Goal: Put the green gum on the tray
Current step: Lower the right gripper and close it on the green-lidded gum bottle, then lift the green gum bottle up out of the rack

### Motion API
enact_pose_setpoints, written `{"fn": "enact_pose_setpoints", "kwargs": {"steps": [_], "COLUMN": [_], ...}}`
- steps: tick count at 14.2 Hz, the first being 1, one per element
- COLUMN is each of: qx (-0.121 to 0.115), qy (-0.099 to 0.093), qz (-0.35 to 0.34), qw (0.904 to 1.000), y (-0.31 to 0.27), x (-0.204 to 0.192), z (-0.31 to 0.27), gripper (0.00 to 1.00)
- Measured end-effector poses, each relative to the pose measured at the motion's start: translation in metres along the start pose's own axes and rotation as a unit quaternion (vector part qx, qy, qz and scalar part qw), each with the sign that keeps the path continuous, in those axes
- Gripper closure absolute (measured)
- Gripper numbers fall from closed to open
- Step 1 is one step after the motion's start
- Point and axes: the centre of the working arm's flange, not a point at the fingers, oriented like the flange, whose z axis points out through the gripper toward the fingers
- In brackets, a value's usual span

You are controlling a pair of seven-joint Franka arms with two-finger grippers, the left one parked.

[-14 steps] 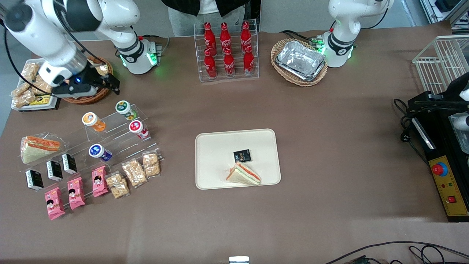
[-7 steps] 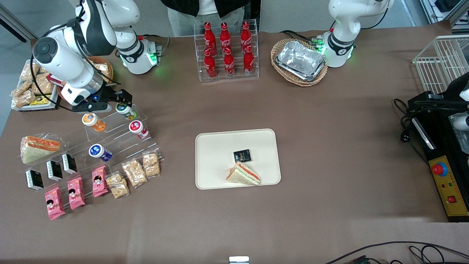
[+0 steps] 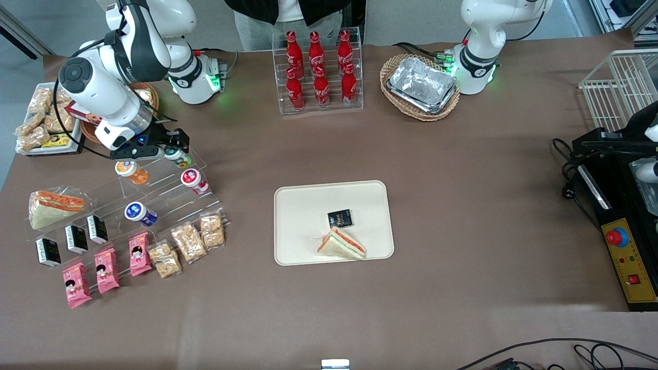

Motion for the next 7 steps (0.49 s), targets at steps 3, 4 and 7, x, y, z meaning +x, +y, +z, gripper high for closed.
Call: {"fn": "enact_pose_setpoints", "kwargs": {"steps": [3, 4, 7], "qx": [-0.001, -0.001, 0.000], "qy": [0.001, 0.001, 0.000], "qz": [-0.001, -0.001, -0.005], "qw": [1.0000, 1.0000, 1.0000], "y": [-0.001, -0.002, -0.005], "x": [0.000, 0.000, 0.001], "z": [0.000, 0.000, -0.014], "gripper": [0.41, 0.41, 0.41]}}
